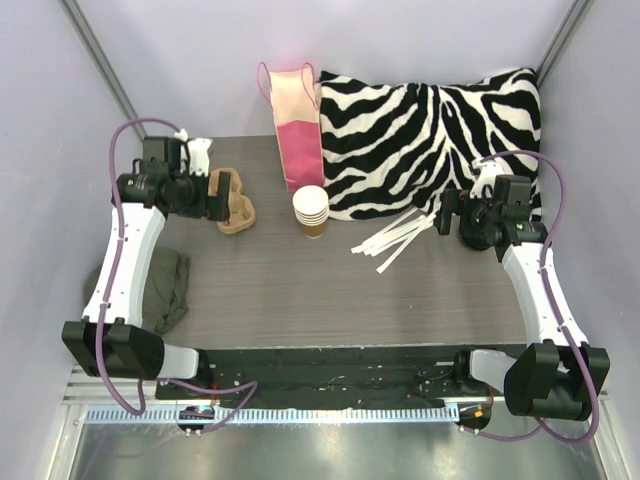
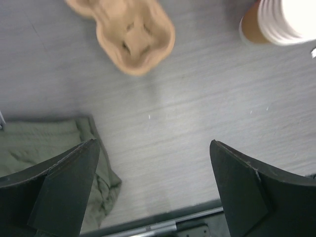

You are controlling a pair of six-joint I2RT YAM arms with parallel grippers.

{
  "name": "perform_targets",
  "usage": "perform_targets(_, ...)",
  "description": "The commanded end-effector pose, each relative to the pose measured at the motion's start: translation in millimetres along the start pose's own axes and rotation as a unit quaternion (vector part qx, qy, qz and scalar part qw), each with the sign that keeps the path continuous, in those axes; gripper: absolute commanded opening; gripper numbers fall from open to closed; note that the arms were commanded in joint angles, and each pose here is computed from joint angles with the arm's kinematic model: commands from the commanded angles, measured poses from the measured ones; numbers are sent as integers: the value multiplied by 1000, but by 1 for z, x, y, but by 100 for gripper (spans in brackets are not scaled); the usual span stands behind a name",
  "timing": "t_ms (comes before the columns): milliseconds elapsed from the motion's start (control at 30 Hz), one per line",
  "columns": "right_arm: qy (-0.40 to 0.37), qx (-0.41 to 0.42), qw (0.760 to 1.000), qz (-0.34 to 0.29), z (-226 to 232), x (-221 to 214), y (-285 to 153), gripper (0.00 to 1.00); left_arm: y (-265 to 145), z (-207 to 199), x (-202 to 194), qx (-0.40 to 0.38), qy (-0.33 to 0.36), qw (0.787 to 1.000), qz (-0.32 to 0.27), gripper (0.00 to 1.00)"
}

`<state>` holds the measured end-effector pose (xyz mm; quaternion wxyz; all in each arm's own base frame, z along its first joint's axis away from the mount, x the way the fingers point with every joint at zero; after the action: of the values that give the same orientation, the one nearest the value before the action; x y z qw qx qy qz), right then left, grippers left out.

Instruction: Pack the takeout coffee

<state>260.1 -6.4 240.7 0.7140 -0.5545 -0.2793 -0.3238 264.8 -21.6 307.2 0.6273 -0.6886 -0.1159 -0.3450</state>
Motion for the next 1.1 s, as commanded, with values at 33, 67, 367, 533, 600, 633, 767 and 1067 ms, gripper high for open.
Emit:
perform_targets(33,-5,11,1000,-17,7,14,-6,100,-11,-13,44,5,34,999,-42,100)
perform_targets(67,-4,10,1000,-15,6,12,-6,100,-17,-16,54,4,38,997,-60,100)
perform_targets(367,2,21,1000,1,7,8,-1,100,24,-70,106,-19,72,994,-77,100)
perform_targets(533,-5,21,1000,7,7,4,-5,100,61,-105,118,-46,92,993,-57,87)
perform_targets(600,-5,23,1000,9,7,2,-5,100,81,-115,119,-60,95,993,-37,76)
perform_targets(633,-5,23,1000,12,7,-1,-5,100,87,-118,119,-61,95,993,-30,72)
perform_targets(767,-6,32,999,20,8,-4,-5,100,106,-124,119,-68,82,994,-13,60)
perform_targets(1067,5,47,999,21,8,-6,-5,100,133,-130,112,-81,56,995,20,42)
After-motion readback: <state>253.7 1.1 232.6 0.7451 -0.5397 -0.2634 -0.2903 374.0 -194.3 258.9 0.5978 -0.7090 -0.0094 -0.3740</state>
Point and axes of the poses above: each gripper's point midway between its finger pads, its own y axis out along the fingers, its own z axis along the line the jaws close on, x = y × z, the point moved 9 cm from there along -y, back along the fingers, and after that the axes turned 8 degrees about y, right-handed, at the moved point
